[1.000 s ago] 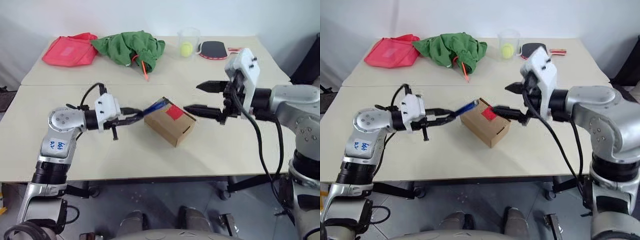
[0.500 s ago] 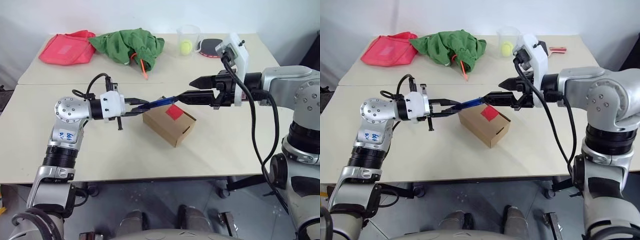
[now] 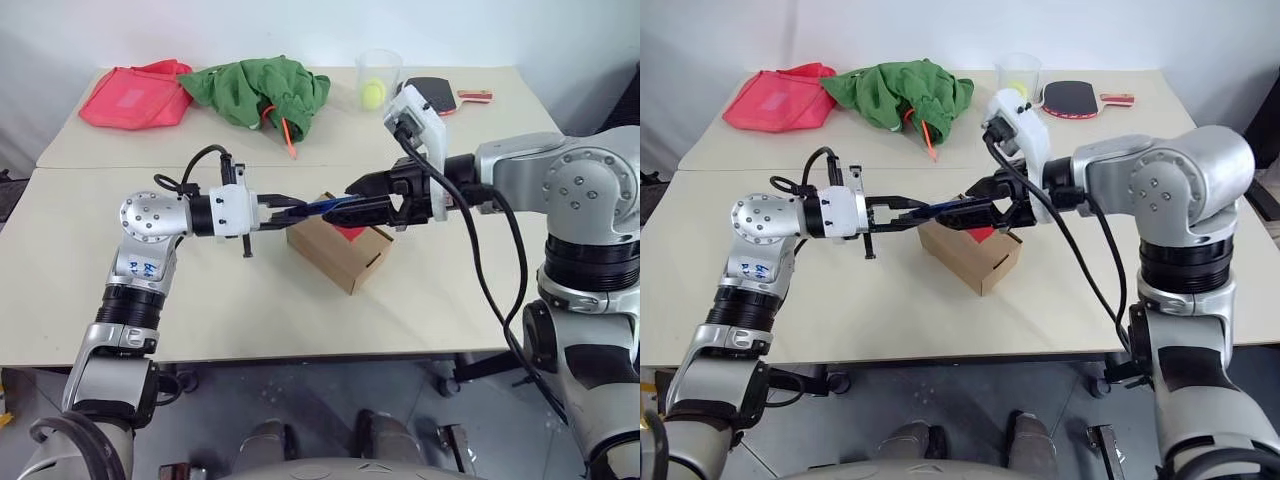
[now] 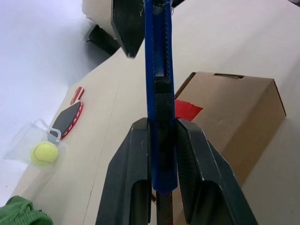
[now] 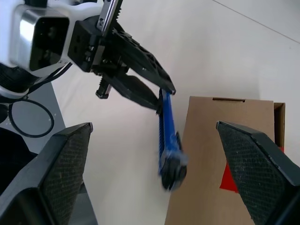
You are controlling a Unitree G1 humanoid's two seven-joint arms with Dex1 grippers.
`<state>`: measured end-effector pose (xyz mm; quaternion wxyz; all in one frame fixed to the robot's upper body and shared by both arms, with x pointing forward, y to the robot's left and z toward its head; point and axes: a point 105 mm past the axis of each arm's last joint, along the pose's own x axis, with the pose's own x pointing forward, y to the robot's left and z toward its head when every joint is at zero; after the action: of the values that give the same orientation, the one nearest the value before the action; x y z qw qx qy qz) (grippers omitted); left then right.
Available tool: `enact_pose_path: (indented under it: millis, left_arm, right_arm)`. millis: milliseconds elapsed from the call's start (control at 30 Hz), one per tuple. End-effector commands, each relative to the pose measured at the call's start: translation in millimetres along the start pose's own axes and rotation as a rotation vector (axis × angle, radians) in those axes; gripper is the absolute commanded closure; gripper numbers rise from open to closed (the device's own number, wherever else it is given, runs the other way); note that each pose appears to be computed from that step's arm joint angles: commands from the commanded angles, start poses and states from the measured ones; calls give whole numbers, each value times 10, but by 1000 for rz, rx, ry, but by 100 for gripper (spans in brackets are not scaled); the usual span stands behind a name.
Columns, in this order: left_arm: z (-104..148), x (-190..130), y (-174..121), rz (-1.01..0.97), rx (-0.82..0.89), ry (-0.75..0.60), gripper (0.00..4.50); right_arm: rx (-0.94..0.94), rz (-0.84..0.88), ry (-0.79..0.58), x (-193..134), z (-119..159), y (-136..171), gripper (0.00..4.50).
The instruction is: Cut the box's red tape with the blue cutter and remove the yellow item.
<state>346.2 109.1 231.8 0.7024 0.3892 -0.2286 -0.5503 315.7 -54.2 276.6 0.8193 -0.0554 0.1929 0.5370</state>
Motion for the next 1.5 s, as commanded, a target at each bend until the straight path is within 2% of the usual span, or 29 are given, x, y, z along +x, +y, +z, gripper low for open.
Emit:
enact_pose_path:
  millis: [33, 267, 300, 400, 633, 733, 833, 1000, 1300, 1500]
  left_arm:
    - [118, 31, 89, 17, 55, -30, 411]
    - [122, 16, 70, 12, 57, -31, 411]
    - [121, 13, 71, 13, 57, -30, 411]
    - [119, 8, 72, 15, 56, -28, 411]
    - [103, -6, 66, 20, 45, -24, 411]
    - [81, -6, 43, 11, 22, -18, 411]
    - [59, -9, 25, 2, -7, -11, 411]
    - [3, -48, 34, 9, -127, 7, 252]
    - [-48, -358, 343, 143, -236, 59, 0]
    - [-146, -605, 406, 198, -311, 98, 0]
  right_arm:
    - [-24, -3, -36, 4, 69, -12, 4]
    - [-8, -14, -43, 28, 86, -71, 4]
    - [-5, -12, -42, 29, 85, -71, 22]
    - [-3, -7, -33, 30, 76, -67, 99]
    - [0, 14, -37, 33, 94, -27, 343]
    - [-3, 23, -41, 37, 107, -9, 435]
    - [-7, 24, -43, 34, 118, -3, 433]
    - [-20, 17, -52, 3, 165, -10, 433]
    - [-44, -44, -68, -54, 215, -94, 433]
    - [-57, -126, -75, -201, 231, -216, 433]
